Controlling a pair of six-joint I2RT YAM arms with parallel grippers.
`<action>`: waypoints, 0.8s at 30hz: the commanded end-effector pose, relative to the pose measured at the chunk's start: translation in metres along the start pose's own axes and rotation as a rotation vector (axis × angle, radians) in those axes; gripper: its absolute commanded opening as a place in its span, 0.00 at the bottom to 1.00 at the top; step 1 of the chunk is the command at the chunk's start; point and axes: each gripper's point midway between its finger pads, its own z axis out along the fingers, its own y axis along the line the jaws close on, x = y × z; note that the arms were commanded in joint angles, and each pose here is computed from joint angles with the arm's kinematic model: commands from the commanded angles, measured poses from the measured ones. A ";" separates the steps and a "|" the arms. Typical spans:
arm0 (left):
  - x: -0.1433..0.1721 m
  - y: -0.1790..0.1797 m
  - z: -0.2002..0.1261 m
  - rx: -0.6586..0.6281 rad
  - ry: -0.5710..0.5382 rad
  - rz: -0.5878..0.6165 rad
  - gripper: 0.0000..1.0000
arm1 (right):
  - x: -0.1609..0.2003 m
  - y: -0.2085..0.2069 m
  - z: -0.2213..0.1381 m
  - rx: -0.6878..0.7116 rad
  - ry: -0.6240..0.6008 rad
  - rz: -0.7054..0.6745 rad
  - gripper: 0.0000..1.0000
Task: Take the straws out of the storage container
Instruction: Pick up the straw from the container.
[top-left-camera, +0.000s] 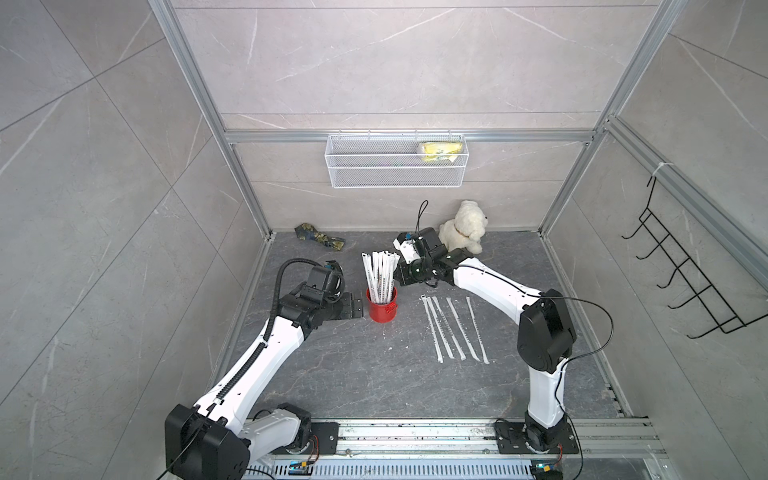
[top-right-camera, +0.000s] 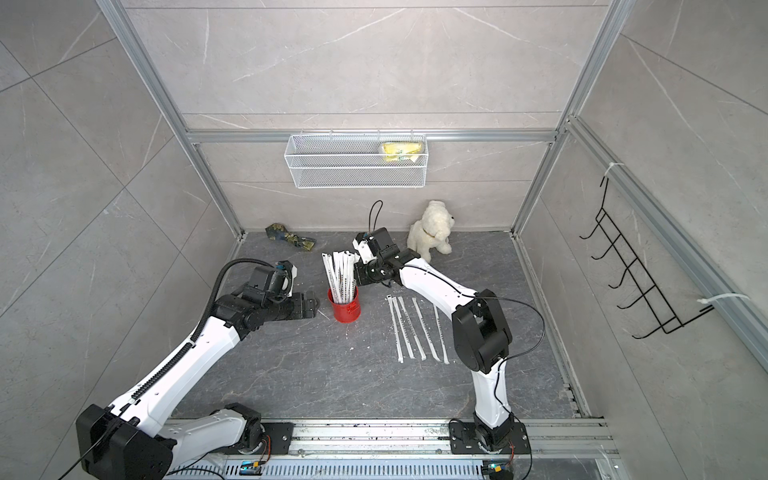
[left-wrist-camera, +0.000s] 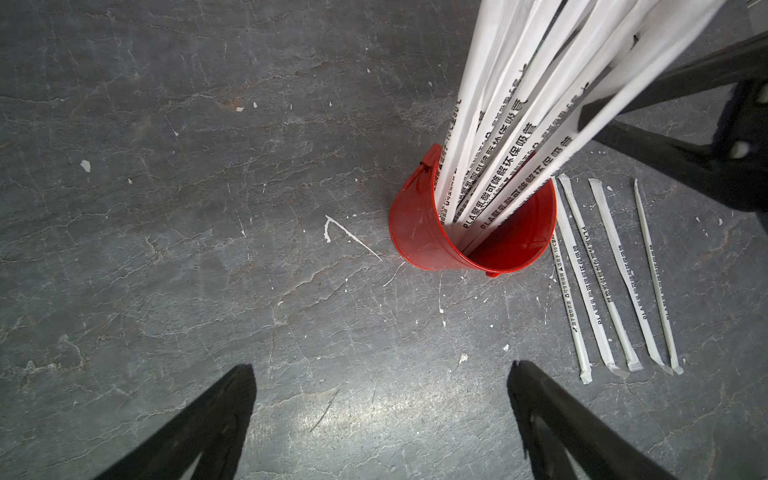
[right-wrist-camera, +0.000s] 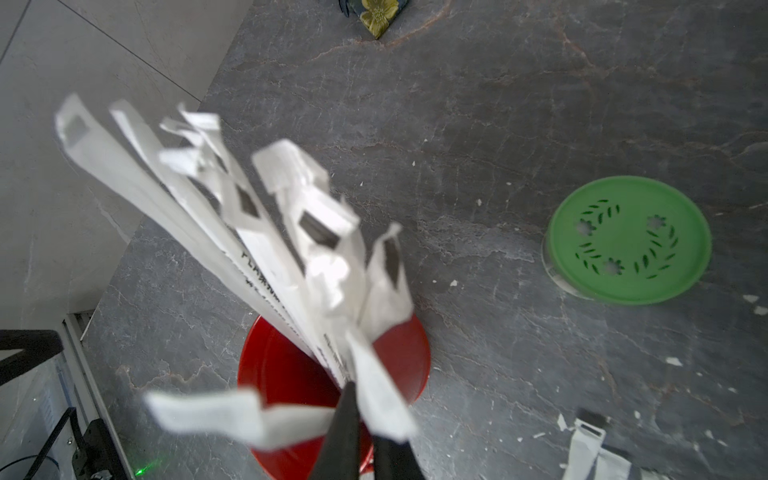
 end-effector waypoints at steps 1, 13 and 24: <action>-0.008 -0.008 -0.006 0.028 -0.018 0.015 0.99 | 0.000 0.007 -0.018 0.011 -0.011 -0.028 0.11; -0.008 -0.009 -0.006 0.033 -0.016 0.016 0.99 | -0.006 0.013 -0.030 0.005 -0.045 -0.040 0.11; -0.007 -0.009 -0.005 0.035 -0.012 0.015 0.99 | -0.023 0.026 -0.037 -0.024 -0.088 -0.052 0.11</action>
